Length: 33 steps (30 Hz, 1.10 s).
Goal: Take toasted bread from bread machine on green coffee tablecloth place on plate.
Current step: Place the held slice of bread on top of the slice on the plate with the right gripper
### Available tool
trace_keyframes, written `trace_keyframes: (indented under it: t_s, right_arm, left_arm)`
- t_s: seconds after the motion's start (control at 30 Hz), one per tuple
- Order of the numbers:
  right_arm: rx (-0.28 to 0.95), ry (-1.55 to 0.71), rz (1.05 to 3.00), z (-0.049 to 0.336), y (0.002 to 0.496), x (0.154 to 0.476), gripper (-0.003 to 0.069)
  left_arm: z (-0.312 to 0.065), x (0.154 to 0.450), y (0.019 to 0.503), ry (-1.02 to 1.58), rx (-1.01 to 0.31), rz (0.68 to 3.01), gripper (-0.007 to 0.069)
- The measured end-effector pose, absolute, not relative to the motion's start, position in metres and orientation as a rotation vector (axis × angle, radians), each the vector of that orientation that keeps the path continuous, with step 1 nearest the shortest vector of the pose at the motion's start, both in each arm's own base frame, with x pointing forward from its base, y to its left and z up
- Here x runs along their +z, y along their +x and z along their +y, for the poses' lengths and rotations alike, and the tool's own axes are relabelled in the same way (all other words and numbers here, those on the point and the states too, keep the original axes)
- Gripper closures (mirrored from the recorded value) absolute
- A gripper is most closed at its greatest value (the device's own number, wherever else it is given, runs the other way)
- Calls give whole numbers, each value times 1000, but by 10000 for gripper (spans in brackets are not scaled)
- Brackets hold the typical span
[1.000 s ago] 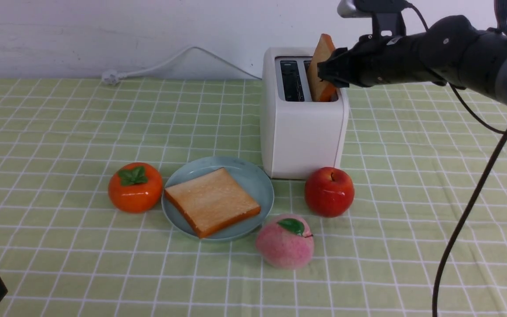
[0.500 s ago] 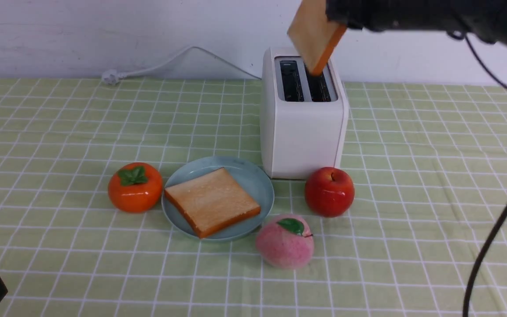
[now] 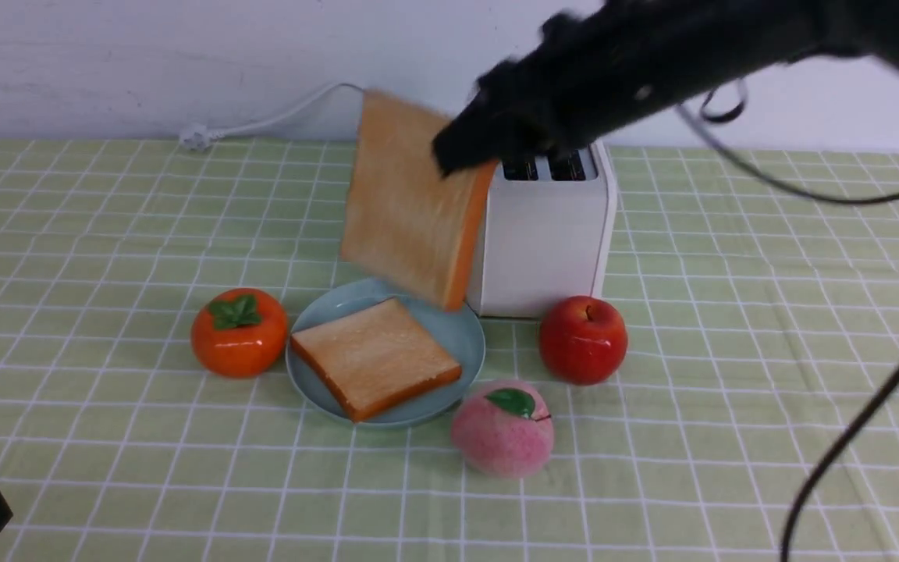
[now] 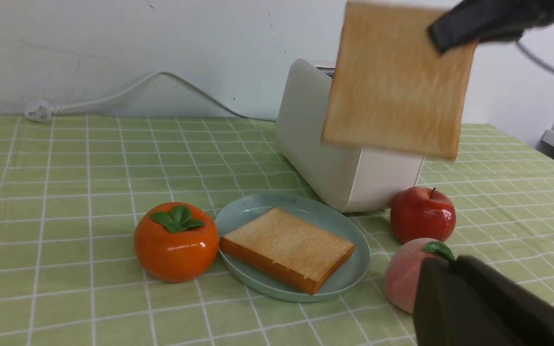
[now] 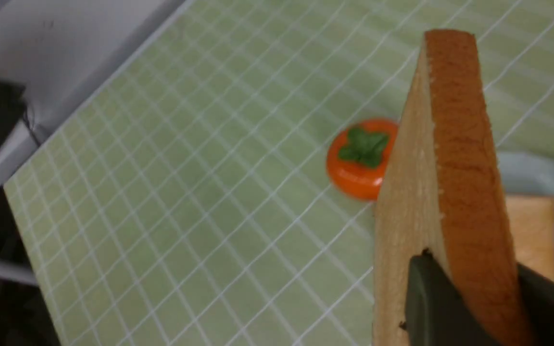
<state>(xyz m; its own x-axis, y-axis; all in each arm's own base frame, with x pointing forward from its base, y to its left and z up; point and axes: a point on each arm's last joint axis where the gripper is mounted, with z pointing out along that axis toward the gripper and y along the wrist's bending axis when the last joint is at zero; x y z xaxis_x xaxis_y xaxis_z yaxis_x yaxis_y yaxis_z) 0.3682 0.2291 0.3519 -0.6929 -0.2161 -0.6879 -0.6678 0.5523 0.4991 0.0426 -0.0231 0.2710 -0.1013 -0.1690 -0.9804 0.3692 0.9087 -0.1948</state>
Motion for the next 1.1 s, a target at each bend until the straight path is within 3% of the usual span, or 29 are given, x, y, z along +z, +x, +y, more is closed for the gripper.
trace_keyframes:
  t_s: [0.17, 0.43, 0.57, 0.6, 0.63, 0.67, 0.73, 0.87, 1.03, 1.1]
  right_arm:
    - [1045, -634, 2297, 263, 386, 295, 540]
    - [1059, -453, 2366, 271, 407, 252, 540]
    - [1059, -434, 2386, 272, 409, 244, 469]
    - [1036, -443, 2389, 271, 410, 241, 415]
    - [1034, -444, 2391, 271, 411, 240, 407]
    - [1012, -450, 2394, 271, 412, 238, 341]
    - [980, -451, 2397, 268, 413, 237, 242]
    - [925, -463, 2391, 262, 414, 245, 154]
    - [824, -538, 2326, 253, 406, 275, 167]
    - [753, -583, 2256, 243, 396, 308, 205]
  left_arm:
    - [-23, 271, 43, 158, -455, 1612, 638]
    - [-23, 271, 43, 158, -455, 1612, 636]
    - [-23, 271, 43, 158, -455, 1612, 633]
    - [-23, 271, 43, 156, -459, 1612, 633]
    - [-23, 271, 43, 156, -458, 1612, 632]
    - [-23, 271, 43, 155, -461, 1612, 631]
    - [-23, 271, 43, 154, -463, 1612, 630]
    - [-23, 271, 43, 153, -465, 1612, 630]
    - [-23, 271, 43, 153, -465, 1612, 627]
    - [-23, 271, 43, 153, -465, 1612, 626]
